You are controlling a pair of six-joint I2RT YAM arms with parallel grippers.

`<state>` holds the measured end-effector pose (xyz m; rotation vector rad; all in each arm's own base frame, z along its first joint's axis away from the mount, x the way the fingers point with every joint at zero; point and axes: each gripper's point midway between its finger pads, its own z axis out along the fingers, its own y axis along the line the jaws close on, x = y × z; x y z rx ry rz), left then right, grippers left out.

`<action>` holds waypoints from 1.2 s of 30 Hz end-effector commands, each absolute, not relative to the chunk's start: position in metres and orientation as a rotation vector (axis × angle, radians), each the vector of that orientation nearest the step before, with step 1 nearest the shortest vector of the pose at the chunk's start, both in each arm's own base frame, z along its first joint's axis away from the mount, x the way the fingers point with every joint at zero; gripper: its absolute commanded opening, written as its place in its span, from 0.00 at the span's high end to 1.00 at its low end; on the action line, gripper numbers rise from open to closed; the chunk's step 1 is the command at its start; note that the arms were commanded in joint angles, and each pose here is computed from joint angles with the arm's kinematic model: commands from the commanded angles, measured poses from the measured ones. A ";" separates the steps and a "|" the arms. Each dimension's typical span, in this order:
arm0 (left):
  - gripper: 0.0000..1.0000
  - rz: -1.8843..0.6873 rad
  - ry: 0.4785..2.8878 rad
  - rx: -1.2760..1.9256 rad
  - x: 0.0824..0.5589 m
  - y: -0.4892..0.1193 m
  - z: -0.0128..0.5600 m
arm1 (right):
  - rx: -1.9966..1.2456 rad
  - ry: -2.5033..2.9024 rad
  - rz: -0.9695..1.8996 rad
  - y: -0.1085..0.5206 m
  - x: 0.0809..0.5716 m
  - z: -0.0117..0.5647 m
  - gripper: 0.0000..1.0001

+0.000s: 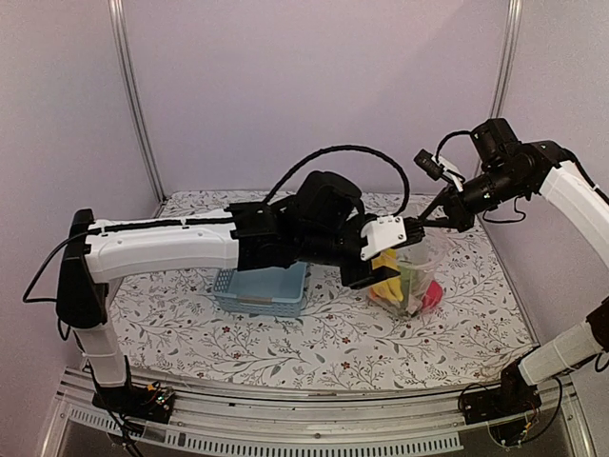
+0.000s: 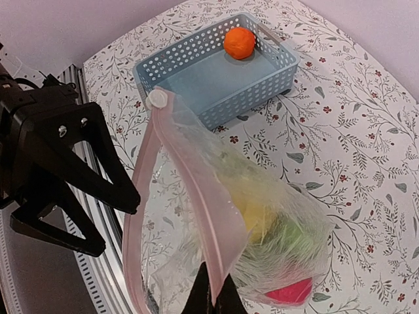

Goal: Place the food in the zip-top bag and seal the zipper
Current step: Adjust the zipper food storage bag at the center of the board.

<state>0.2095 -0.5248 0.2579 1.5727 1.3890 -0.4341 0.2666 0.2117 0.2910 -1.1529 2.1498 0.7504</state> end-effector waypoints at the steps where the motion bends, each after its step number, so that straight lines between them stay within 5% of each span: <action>1: 0.37 -0.374 1.348 1.629 0.215 -0.536 0.246 | -1.178 2.137 0.777 0.213 0.256 0.292 1.00; 12: 0.66 -0.168 1.362 1.760 0.225 -0.542 0.208 | -1.190 2.138 0.793 0.215 0.253 0.292 1.00; 17: 0.80 -0.105 1.341 1.678 0.240 -0.545 0.231 | -1.181 2.140 0.711 0.211 0.265 0.295 1.00; 20: 0.97 -0.072 1.309 1.589 0.256 -0.546 0.268 | -1.113 2.117 0.513 0.200 0.294 0.315 1.00; 25: 1.00 -0.035 1.232 1.490 0.250 -0.552 0.313 | -0.986 2.106 0.348 0.185 0.324 0.330 1.00; 36: 1.00 0.003 1.277 1.541 0.281 -0.564 0.264 | -0.870 1.981 0.187 0.168 0.352 0.378 1.00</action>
